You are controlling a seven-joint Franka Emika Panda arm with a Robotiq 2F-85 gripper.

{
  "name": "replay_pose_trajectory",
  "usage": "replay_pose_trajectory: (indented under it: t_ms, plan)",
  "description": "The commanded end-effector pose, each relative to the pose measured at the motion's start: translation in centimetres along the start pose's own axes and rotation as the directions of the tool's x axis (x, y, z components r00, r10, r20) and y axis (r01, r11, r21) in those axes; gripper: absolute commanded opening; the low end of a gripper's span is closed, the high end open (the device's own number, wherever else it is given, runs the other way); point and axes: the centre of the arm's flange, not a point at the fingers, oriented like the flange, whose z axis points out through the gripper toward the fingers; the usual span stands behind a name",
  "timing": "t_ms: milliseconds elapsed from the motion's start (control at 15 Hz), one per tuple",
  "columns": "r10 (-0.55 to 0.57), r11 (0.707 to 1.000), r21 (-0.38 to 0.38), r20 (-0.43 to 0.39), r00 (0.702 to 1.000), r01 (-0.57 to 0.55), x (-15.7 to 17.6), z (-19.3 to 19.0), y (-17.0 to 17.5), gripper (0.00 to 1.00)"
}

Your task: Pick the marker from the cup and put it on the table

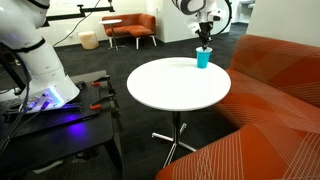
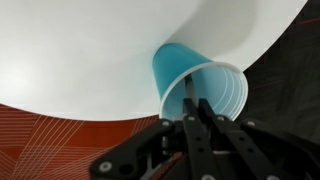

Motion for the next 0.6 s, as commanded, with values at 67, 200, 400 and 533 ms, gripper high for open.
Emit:
replay_pose_trajectory:
  t_ms: [67,200,400,533]
  plan:
    - [0.020,1.000,-0.014,0.028,0.999,-0.020,-0.8,-1.4,-1.8,0.02]
    - [0.020,1.000,-0.018,0.026,0.999,-0.020,-1.3,-1.8,-2.5,0.02]
    - [0.042,0.999,-0.032,0.016,0.999,-0.041,-1.9,-2.8,-3.4,0.02]
    - [0.054,0.997,-0.048,0.005,0.999,-0.054,-2.3,-3.6,-3.8,0.02]
